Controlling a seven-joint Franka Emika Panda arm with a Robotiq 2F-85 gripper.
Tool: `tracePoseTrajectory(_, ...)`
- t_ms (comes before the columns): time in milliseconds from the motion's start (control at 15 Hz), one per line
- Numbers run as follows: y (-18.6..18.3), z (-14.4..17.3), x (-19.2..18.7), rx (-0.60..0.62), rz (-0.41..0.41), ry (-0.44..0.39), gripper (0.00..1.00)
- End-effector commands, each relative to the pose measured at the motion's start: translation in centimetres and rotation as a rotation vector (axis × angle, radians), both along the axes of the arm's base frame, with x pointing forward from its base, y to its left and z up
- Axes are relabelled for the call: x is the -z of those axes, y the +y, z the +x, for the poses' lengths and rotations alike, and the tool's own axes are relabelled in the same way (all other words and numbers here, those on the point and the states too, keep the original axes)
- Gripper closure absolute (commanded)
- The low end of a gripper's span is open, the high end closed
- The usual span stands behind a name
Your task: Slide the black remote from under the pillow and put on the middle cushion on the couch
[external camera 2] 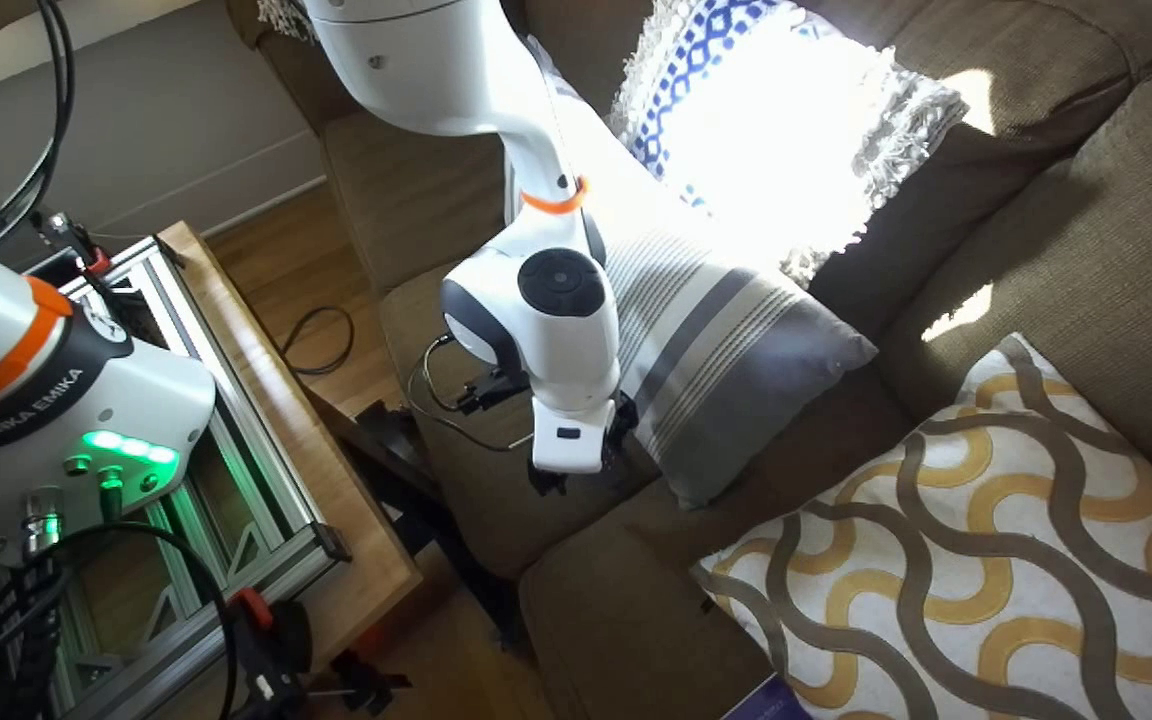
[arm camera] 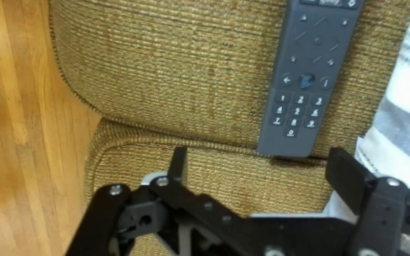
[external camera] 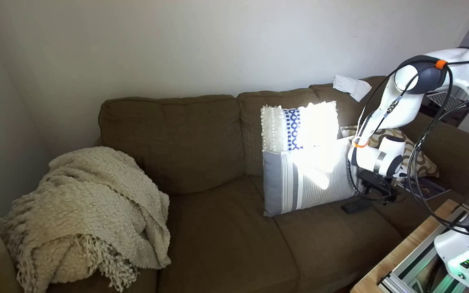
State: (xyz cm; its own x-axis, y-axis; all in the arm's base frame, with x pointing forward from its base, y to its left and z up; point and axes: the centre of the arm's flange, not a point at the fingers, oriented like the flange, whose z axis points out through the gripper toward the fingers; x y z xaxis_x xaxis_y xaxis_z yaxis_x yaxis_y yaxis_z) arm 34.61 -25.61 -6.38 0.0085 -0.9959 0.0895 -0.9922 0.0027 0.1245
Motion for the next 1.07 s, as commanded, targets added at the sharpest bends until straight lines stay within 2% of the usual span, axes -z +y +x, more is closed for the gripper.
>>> tracePoseTrajectory(0, 0.4, -2.4, -4.4, -0.002, -0.027, -0.004, 0.00)
tracePoseTrajectory(333, 0.3, -3.3, -8.8, -0.048, -0.075, -0.004, 0.00)
tracePoseTrajectory(733, 0.3, -4.3, -12.7, -0.260, -0.104, 0.061, 0.00)
tracePoseTrajectory(1000, 1.1, -4.9, -15.8, -0.372, -0.134, 0.054, 0.00)
